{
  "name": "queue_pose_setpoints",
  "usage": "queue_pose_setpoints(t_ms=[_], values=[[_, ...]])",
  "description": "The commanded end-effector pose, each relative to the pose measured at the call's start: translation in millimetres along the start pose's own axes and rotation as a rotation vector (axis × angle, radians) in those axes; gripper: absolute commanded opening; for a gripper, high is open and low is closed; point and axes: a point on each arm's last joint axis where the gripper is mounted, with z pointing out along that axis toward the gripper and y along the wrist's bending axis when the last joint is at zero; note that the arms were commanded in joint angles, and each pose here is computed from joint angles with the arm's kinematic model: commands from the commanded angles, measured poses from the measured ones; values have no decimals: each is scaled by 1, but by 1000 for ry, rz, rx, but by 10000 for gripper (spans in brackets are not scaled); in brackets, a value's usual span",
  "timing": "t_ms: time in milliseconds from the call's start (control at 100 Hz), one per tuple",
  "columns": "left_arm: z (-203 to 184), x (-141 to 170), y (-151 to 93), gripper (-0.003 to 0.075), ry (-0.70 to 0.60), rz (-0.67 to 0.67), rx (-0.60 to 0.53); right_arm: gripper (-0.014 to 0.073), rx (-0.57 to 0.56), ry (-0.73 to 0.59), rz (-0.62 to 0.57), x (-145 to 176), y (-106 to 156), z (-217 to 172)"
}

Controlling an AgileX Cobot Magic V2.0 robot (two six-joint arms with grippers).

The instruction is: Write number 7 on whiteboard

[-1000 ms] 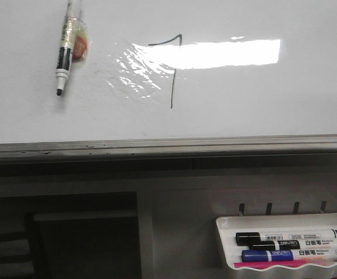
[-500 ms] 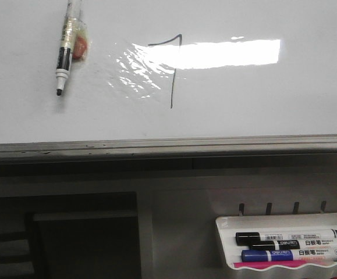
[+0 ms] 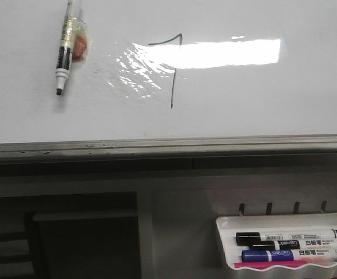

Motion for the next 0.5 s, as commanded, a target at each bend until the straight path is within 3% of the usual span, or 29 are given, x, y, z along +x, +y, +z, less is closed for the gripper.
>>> queue_pose_setpoints(t_ms=[0,160,430,490], values=[[-1,4,0,-20,-69,-16,-5,-64,119,-53,-13,-12,-10,-1],[-1,4,0,-20,-69,-16,-5,-64,184,-88,-125,0,-17,2],[-1,4,0,-20,-69,-16,-5,-64,187,-102,-187,47,-17,-1],[-1,4,0,-20,-69,-16,-5,-64,184,-49,-182,51,-17,-2]])
